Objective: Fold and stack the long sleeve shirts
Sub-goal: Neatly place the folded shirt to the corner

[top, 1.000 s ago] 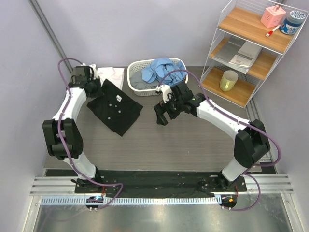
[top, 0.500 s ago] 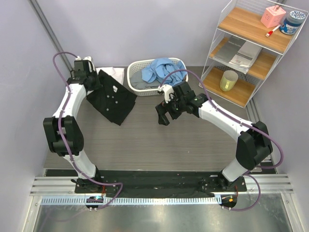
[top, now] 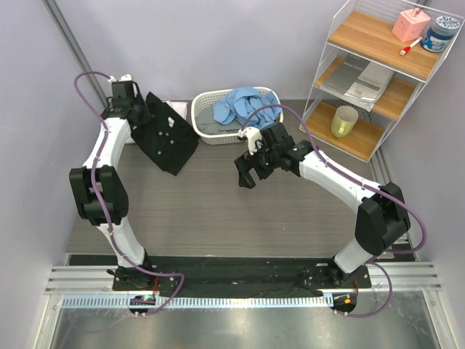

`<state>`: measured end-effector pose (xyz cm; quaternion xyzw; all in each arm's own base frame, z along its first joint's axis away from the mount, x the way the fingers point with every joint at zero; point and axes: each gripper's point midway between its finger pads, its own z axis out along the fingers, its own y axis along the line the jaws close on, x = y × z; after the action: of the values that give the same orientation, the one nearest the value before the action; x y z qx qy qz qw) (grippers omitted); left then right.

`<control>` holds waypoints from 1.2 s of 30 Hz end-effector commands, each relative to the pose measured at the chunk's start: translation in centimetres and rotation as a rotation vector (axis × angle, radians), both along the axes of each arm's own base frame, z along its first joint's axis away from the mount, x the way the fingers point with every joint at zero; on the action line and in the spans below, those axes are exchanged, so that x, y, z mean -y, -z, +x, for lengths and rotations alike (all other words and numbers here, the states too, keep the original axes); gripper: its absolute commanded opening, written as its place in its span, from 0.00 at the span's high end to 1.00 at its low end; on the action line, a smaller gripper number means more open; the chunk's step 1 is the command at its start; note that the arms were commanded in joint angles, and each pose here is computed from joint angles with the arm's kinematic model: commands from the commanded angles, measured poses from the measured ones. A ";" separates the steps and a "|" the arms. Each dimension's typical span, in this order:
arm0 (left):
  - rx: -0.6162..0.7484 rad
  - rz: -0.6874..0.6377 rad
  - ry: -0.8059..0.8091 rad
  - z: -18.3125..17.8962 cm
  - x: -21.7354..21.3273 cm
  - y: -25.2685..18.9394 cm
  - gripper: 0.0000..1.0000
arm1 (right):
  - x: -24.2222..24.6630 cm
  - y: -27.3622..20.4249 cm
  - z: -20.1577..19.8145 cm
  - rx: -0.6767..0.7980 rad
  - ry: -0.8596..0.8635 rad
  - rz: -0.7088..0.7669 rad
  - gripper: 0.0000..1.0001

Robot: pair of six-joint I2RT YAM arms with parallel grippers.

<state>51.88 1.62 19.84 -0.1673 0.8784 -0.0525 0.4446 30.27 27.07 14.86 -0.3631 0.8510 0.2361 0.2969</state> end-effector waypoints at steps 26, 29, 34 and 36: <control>0.272 -0.305 -0.091 9.7 0.9 -5.3 1.00 | -0.2 -0.7 0.1 0.013 -0.020 0.024 0.00; 0.268 -0.388 -0.151 10.3 -0.5 -4.2 1.00 | -0.1 -0.6 0.0 0.010 -0.022 0.022 0.00; 0.328 -0.483 -0.177 10.9 -1.6 -5.0 1.00 | 0.1 -0.5 0.0 0.014 -0.020 0.013 0.00; 0.349 -0.541 -0.189 11.1 -1.6 -5.6 1.00 | 0.2 -0.4 0.0 0.016 -0.024 0.007 0.00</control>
<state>60.97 2.60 19.40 -0.3339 0.7948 -0.2021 0.4647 30.13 27.00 14.72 -0.3660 0.8498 0.2405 0.2934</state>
